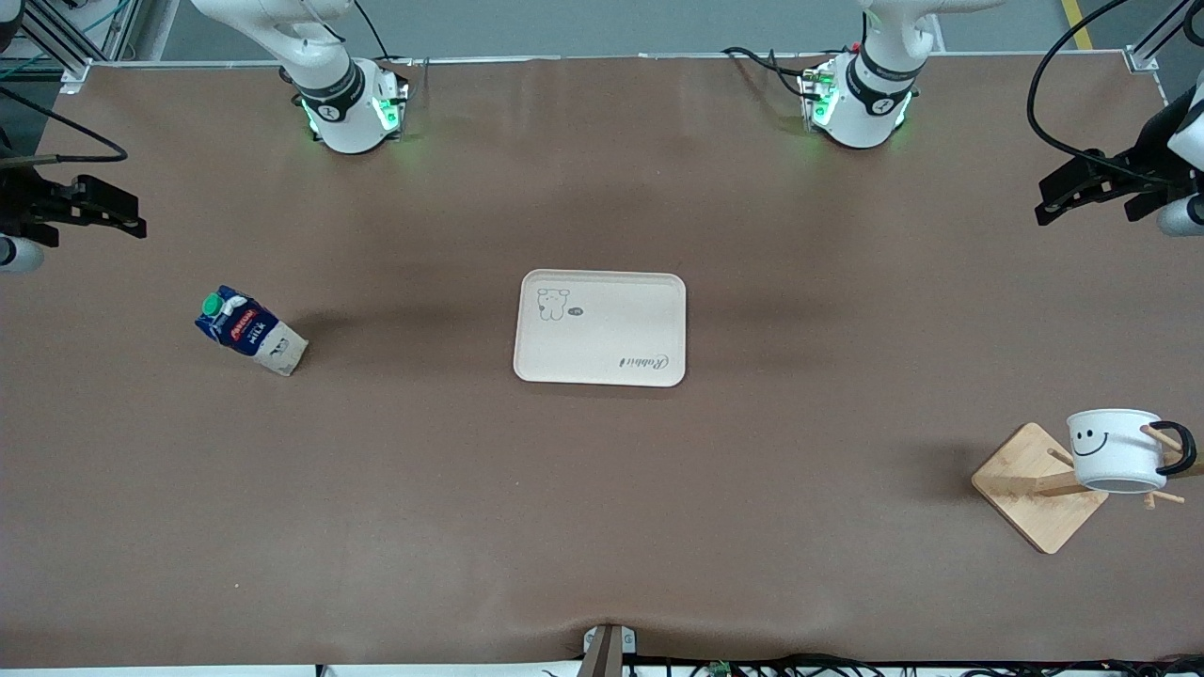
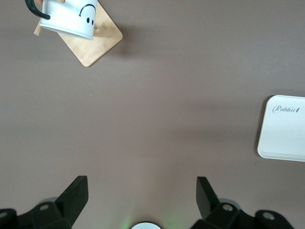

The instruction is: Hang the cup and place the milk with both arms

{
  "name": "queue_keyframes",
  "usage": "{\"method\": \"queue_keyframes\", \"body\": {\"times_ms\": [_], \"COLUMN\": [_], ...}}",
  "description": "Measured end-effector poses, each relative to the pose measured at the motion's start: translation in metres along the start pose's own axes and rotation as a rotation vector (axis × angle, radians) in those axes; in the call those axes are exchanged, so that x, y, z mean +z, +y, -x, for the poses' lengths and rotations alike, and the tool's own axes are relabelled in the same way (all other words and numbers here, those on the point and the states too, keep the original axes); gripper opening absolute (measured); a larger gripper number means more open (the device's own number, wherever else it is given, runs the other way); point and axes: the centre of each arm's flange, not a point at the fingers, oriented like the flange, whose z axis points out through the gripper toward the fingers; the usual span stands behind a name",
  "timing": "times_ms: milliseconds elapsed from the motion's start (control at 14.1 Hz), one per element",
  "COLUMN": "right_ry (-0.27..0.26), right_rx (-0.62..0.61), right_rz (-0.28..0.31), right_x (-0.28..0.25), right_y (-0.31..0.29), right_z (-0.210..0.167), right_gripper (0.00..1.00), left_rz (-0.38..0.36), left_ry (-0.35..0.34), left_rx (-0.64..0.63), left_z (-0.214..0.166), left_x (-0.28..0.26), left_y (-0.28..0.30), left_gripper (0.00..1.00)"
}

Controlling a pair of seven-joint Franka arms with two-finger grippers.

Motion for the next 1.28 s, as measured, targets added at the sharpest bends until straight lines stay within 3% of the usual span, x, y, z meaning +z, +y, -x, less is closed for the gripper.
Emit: {"method": "queue_keyframes", "body": {"times_ms": [1281], "right_ry": [-0.034], "right_rx": [0.032], "right_rz": [-0.018], "right_x": [0.017], "right_y": [0.018], "right_z": [0.001], "right_gripper": [1.0], "left_rz": [-0.001], "left_ry": [-0.002], "left_rx": [0.008], "left_z": [0.0], "left_x": [0.001], "left_y": [0.004], "left_gripper": [1.0]}}
